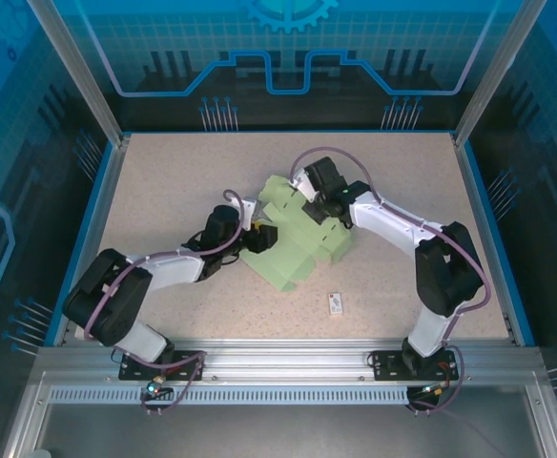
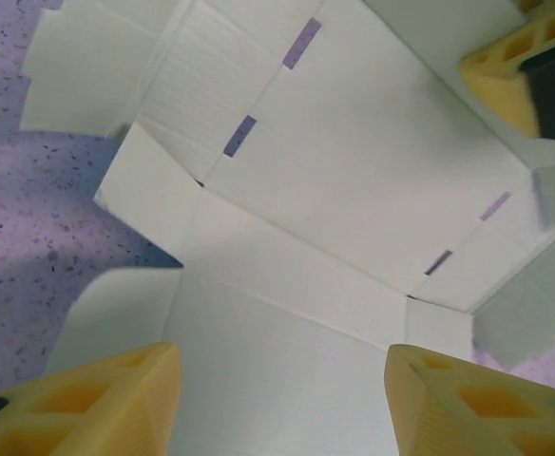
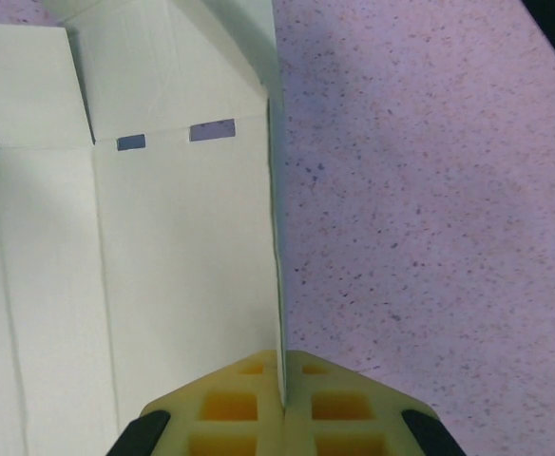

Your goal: Fold the paper box

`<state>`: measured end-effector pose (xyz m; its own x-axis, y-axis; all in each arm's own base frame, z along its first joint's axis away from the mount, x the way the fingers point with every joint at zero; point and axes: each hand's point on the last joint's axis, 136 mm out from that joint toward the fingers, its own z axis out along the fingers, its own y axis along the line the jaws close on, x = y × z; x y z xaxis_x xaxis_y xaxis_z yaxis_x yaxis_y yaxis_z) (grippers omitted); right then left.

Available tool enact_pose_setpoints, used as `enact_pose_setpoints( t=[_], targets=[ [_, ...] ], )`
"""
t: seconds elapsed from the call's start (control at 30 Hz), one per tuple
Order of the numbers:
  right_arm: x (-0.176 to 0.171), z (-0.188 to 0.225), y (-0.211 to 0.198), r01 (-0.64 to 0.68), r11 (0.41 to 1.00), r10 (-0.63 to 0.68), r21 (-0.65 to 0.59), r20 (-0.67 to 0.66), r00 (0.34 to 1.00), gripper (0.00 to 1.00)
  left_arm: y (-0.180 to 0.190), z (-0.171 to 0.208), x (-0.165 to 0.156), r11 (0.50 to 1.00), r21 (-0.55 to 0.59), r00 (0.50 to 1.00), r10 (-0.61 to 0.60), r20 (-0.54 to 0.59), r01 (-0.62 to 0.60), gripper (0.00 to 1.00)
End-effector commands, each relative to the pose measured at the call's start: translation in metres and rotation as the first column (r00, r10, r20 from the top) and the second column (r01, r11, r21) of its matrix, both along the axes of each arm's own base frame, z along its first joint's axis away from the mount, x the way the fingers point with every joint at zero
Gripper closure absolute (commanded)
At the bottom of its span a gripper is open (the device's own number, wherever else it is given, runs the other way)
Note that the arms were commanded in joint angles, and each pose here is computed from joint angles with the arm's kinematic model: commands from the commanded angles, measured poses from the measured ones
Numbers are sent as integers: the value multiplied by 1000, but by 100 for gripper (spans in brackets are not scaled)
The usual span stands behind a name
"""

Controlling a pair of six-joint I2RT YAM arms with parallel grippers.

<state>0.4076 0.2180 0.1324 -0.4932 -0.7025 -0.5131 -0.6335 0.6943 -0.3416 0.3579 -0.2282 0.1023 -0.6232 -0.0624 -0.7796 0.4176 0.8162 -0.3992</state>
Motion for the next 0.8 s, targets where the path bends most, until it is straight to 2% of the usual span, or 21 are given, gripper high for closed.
enact_pose_setpoints(
  t=[0.0, 0.2, 0.5, 0.63, 0.77],
  targets=[
    [-12, 8, 9, -23, 996, 29, 91, -63, 998, 96, -7, 8, 19, 998, 61, 997, -26, 67, 22, 40],
    [-11, 5, 8, -17, 994, 25, 112, -75, 997, 96, -6, 0, 38, 989, 146, 998, -12, 56, 4, 38],
    [-11, 2, 10, -13, 992, 26, 122, -100, 995, 96, 16, -13, 60, 962, 262, 996, 73, 40, -81, 36],
    [-11, 1, 10, -7, 992, 20, 125, -105, 994, 96, 9, -22, 61, 967, 249, 999, 51, 5, -51, 37],
    [-10, 1, 9, 4, 992, 11, 129, -108, 994, 96, -5, -23, 52, 983, 183, 1000, -17, -22, 21, 40]
  ],
)
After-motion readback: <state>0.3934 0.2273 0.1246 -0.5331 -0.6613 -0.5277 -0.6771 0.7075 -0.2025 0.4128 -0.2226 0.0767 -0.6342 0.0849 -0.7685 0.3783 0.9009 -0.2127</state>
